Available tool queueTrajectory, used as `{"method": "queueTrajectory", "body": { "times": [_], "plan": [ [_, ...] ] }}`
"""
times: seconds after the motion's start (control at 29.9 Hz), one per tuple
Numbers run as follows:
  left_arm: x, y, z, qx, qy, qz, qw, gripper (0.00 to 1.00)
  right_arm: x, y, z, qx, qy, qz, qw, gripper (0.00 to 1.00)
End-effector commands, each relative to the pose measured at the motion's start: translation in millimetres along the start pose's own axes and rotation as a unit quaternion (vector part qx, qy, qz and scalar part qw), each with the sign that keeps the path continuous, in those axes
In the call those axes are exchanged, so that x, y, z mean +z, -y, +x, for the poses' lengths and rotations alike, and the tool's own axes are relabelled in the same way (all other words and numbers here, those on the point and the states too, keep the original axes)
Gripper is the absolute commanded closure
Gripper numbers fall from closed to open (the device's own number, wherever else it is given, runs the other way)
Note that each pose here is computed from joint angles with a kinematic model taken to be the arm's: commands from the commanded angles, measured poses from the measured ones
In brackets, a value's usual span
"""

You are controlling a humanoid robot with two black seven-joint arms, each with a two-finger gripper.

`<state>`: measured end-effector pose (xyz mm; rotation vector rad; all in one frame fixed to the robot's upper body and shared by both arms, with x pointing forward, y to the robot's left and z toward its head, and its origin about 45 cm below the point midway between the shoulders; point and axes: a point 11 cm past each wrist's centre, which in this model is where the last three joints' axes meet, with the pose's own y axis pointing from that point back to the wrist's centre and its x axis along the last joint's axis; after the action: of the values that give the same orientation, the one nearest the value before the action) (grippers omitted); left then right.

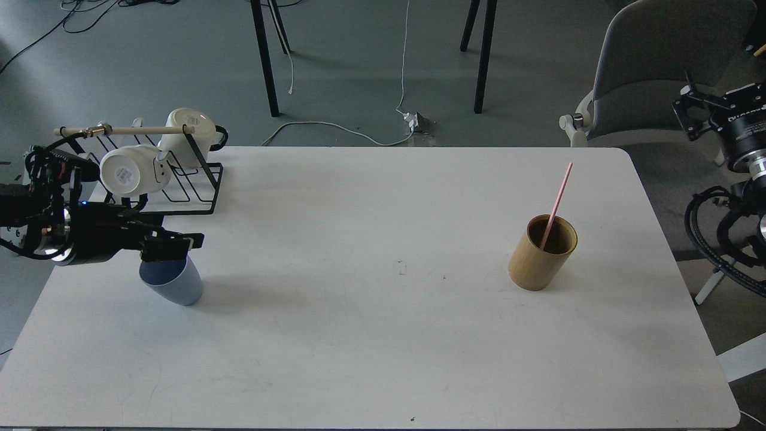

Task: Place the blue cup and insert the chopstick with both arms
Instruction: 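Close the left gripper around the light blue cup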

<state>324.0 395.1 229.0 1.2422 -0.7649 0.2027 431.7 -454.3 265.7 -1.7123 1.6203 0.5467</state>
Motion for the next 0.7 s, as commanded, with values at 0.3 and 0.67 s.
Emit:
{"method": "queueTrajectory", "body": {
  "times": [0.3,0.67],
  "plan": [
    [-48,19,-59,-0.057,-0.024,0.063,0.996,0.15,-5,-5,13,0.019,-0.008,0.004,1.0,0.0],
    [-45,29,-58,-0.043,-0.027,0.039,0.998,0.63,1,-4,11,0.018,-0.002,0.002,1.0,0.0]
  ]
}}
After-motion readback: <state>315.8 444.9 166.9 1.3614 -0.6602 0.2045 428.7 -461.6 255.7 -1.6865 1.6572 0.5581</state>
